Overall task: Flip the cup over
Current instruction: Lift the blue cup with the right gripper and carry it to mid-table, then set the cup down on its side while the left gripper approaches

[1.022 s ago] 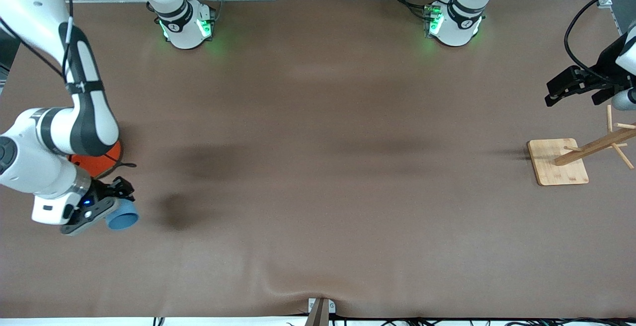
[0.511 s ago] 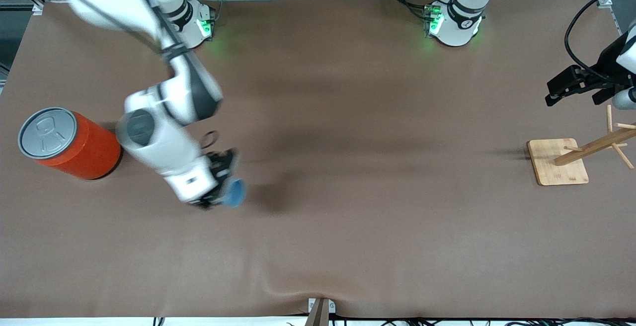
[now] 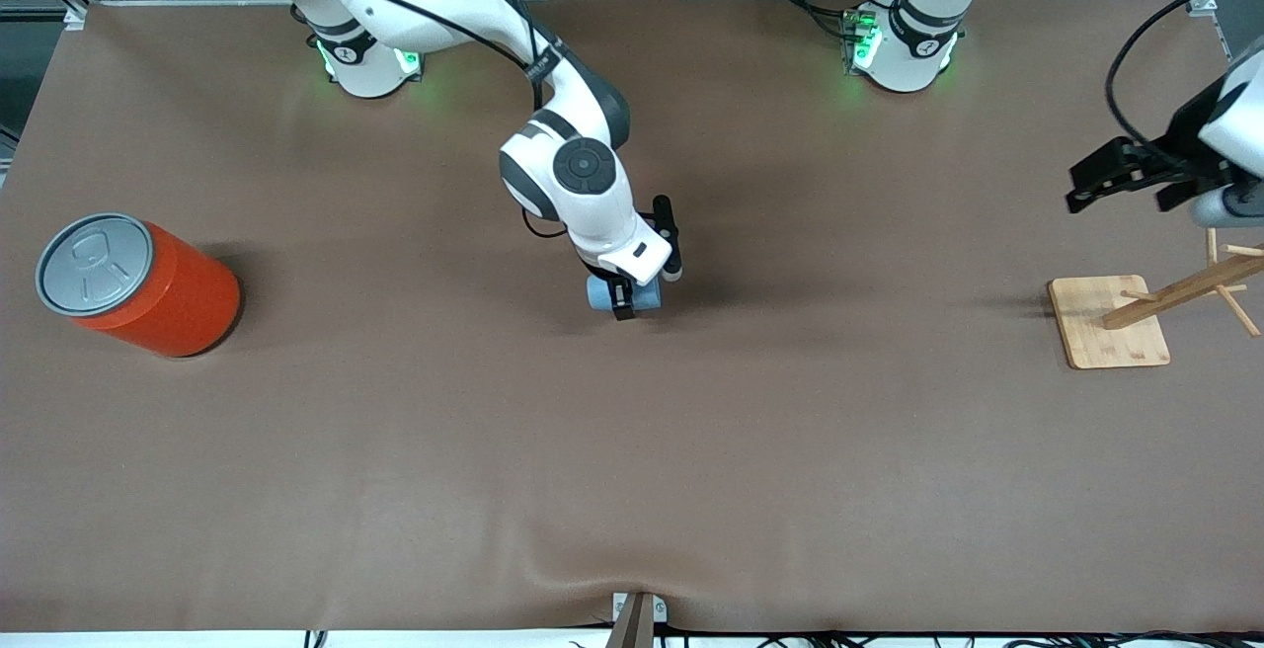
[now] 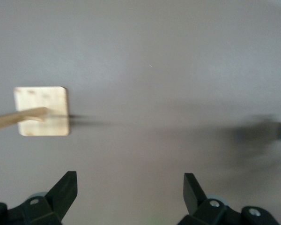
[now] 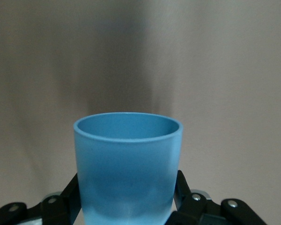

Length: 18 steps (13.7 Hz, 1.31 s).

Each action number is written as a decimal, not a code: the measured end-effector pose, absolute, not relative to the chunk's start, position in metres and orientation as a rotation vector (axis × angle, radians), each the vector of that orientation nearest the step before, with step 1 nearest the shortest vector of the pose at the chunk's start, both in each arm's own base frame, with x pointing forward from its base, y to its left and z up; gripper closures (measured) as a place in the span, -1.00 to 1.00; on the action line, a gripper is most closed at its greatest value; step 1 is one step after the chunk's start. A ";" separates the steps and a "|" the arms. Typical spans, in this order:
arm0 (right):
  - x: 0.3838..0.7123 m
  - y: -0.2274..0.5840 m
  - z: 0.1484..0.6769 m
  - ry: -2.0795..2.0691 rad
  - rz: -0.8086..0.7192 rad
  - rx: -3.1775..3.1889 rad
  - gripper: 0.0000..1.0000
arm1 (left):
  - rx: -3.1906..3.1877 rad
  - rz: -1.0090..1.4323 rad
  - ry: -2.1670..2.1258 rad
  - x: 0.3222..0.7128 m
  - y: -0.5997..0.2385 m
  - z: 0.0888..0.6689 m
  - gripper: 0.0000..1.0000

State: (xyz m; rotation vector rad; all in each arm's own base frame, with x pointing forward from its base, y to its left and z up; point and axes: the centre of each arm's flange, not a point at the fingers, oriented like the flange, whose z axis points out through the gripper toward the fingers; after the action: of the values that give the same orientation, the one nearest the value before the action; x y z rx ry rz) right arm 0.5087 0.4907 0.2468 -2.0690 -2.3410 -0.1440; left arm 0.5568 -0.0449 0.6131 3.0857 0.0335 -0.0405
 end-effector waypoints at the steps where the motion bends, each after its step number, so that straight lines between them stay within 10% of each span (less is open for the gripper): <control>1: 0.513 0.487 0.240 -2.321 -0.143 -2.095 -0.57 | 3.046 -0.099 0.031 0.559 -0.050 0.596 -1.00; 6: 0.534 0.471 0.242 -2.242 -0.195 -2.192 -1.00 | 2.813 -0.412 0.040 0.588 -0.085 0.478 -1.00; 18: 0.633 0.306 0.413 -1.696 -0.309 -2.693 -1.00 | 2.429 -0.446 0.241 0.601 -0.226 0.294 -0.99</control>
State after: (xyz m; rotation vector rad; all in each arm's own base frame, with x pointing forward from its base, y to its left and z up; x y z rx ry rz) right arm 0.6328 0.3063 0.4132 -2.6928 -1.6963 -0.3093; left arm 0.6013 -0.2263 0.2945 2.4289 0.2407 -0.4464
